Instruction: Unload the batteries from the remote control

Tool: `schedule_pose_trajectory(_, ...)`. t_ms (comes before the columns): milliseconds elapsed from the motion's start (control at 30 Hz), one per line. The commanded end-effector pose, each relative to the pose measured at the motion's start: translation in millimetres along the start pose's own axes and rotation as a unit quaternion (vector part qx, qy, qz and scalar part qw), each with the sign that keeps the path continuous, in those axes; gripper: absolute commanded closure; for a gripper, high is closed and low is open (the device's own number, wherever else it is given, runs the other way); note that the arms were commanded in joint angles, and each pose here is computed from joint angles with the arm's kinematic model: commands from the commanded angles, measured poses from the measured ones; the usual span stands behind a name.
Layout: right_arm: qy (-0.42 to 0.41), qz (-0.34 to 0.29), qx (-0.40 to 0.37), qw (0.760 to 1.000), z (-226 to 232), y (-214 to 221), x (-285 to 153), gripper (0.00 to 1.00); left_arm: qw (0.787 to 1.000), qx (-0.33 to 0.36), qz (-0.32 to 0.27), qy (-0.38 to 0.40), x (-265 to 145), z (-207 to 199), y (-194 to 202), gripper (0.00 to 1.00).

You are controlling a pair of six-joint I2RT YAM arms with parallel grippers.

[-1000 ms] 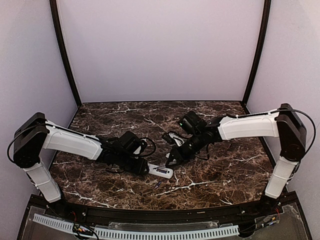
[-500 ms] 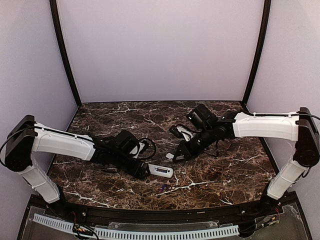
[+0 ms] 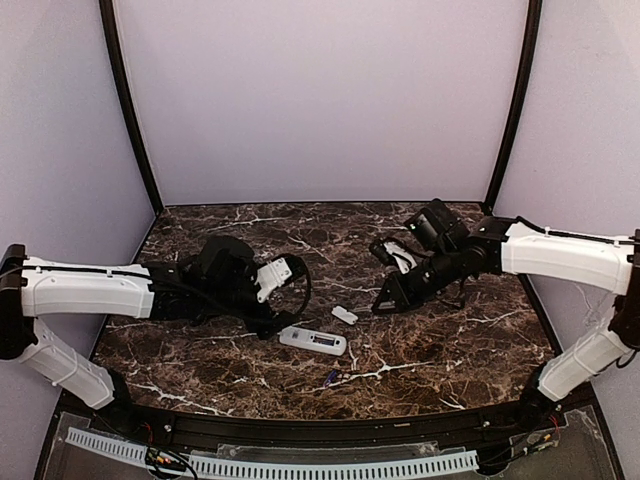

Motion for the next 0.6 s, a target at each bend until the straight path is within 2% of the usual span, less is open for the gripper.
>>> schedule_pose_trajectory(0, 0.012, -0.002, -0.003, 1.000, -5, 6, -10, 1.00, 0.984, 0.176, -0.020, 0.012, 1, -3, -10, 0.13)
schedule_pose_trajectory(100, 0.014, -0.005, 0.000, 1.000, -9, 11, -14, 1.00, 0.963, 0.255, 0.027, 0.088, 11, -16, 1, 0.13)
schedule_pose_trajectory(233, 0.013, -0.002, 0.006, 1.000, -14, 18, -15, 1.00, 0.936, 0.283, 0.114, 0.173, 30, -22, 24, 0.13)
schedule_pose_trajectory(567, 0.013, -0.004, 0.017, 1.000, -22, 33, -18, 1.00, 0.928, 0.292, 0.150, 0.179, 70, -4, 15, 0.16)
Point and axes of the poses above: each gripper's point midway between its finger pads, its own x axis out along the fingers, its own z axis along the line the jaws close on, y = z × x, the point moved 7 cm from there along -x, back along the fingers, and after that the axes turned 2 degrees about -x, right-handed, at the moved point
